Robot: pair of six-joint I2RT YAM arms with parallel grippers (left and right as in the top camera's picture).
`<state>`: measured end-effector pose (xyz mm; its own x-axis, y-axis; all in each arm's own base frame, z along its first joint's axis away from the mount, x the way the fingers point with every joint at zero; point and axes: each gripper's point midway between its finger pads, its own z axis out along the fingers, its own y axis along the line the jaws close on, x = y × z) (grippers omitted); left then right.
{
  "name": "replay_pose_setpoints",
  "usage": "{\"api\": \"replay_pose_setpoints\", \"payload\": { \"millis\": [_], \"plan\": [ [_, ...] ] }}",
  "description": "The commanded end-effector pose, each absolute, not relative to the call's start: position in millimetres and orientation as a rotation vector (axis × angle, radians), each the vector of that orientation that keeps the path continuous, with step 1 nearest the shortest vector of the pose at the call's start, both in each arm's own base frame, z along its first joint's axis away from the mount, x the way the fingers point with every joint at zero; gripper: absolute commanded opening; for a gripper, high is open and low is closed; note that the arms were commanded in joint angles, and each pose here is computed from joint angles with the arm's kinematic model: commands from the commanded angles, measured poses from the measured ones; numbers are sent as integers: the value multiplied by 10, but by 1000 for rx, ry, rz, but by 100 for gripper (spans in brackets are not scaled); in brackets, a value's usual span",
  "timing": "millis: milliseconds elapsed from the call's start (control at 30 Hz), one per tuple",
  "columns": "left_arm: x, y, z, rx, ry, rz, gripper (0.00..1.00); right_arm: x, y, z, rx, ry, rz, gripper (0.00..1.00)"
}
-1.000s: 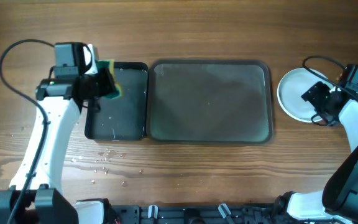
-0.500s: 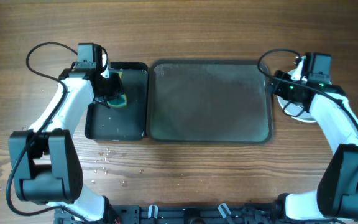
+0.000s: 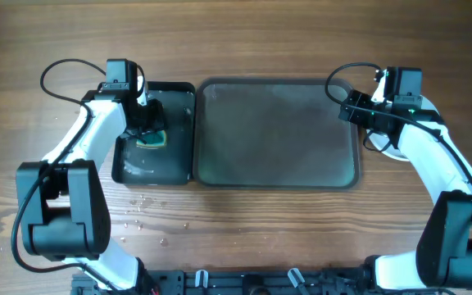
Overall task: Clean dirty plates on tray and stack at the side
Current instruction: 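Lower the sponge into the small tray and open the left gripper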
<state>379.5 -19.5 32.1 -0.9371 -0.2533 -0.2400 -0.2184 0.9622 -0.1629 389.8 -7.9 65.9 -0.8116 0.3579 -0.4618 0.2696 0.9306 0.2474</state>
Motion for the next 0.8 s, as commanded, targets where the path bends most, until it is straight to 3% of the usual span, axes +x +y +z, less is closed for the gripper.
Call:
{"api": "replay_pose_setpoints", "payload": {
  "millis": [0, 33, 167, 233, 767],
  "plan": [
    [4023, -274, 755, -313, 2731, -262, 60, 3915, -39, 661, 410, 2564, 243, 93],
    [4083, -315, 933, -296, 2686, -299, 61, 3919, -39, 663, 410, 2562, 244, 100],
    [4213, -388, 1685, -337, 2490, -400, 65, 3926, -40, 667, 413, 2558, 245, 100],
    [4192, -388, 1936, -360, 2420, -420, 100, 3927, -40, 668, 413, 2558, 245, 100],
    [4143, -385, 2097, -361, 2383, -427, 100, 3927, -40, 668, 412, 2558, 245, 100]
  ]
}}
